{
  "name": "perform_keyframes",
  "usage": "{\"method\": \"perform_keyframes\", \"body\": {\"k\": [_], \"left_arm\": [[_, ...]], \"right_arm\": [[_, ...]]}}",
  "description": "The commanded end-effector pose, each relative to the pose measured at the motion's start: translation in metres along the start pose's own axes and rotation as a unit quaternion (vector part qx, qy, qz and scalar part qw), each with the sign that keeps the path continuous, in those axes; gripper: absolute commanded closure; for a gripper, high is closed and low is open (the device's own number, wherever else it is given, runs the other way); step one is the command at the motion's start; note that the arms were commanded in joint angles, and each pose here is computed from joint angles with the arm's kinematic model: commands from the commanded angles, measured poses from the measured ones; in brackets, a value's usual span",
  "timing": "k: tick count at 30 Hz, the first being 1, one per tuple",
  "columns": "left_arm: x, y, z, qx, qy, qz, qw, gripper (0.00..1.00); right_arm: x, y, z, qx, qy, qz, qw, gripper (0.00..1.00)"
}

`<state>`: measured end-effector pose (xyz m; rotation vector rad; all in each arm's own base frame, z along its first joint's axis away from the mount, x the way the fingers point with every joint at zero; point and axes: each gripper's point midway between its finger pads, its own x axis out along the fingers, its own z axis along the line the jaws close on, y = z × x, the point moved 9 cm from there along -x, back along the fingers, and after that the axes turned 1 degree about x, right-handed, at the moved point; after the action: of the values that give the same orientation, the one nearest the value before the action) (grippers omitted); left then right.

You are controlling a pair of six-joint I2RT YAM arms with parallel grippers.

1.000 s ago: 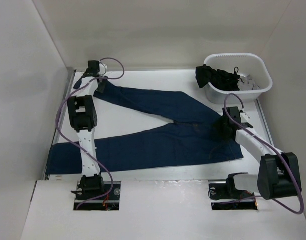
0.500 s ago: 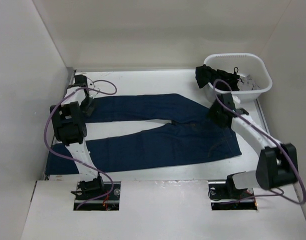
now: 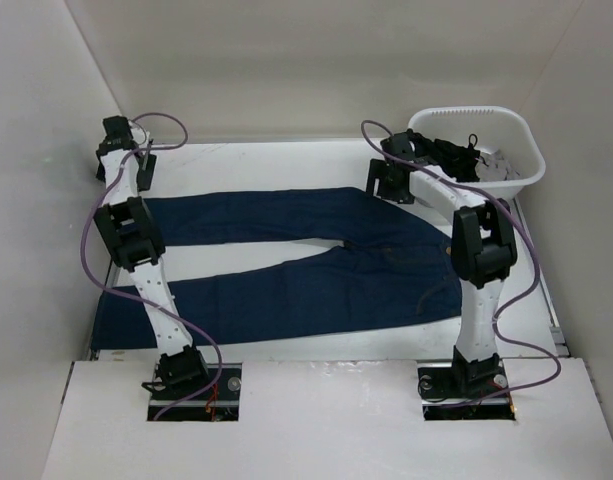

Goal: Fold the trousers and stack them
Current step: Fold the trousers

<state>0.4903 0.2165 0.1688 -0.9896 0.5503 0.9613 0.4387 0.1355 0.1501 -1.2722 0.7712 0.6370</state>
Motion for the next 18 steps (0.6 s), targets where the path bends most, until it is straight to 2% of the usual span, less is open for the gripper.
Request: {"method": "perform_keyframes", "body": {"k": [1, 5, 8, 10, 12, 13, 14, 17, 18], "left_arm": [[0.02, 0.004, -0.003, -0.06, 0.008, 0.024, 0.998, 0.18], [0.027, 0.024, -0.029, -0.035, 0.103, 0.058, 0.992, 0.19], [0.016, 0.05, -0.049, 0.001, 0.184, 0.09, 0.979, 0.22], [0.014, 0.066, -0.057, 0.027, 0.208, 0.107, 0.972, 0.23], [0.02, 0.079, -0.063, 0.035, 0.215, 0.129, 0.967, 0.29], [0.023, 0.084, -0.065, 0.036, 0.216, 0.142, 0.965, 0.36], [0.025, 0.087, -0.067, 0.036, 0.216, 0.151, 0.964, 0.46], [0.024, 0.091, -0.07, 0.026, 0.214, 0.158, 0.964, 0.81], [0.023, 0.091, -0.07, 0.024, 0.212, 0.156, 0.964, 0.86]], "right_arm": [[-0.006, -0.009, 0.001, -0.01, 0.0, 0.002, 1.0, 0.09], [0.001, 0.004, -0.006, -0.015, 0.015, 0.053, 0.998, 0.08], [-0.002, 0.006, -0.008, -0.016, 0.018, 0.061, 0.998, 0.08], [-0.004, 0.008, -0.008, -0.022, 0.019, 0.067, 0.997, 0.08], [-0.001, 0.013, -0.008, -0.032, 0.021, 0.082, 0.996, 0.12], [0.001, 0.015, -0.008, -0.035, 0.02, 0.089, 0.995, 0.15], [0.002, 0.017, -0.008, -0.037, 0.017, 0.095, 0.995, 0.24], [0.0, 0.018, -0.005, -0.028, 0.002, 0.104, 0.994, 0.59], [-0.001, 0.019, -0.004, -0.025, -0.002, 0.105, 0.994, 0.73]]}}
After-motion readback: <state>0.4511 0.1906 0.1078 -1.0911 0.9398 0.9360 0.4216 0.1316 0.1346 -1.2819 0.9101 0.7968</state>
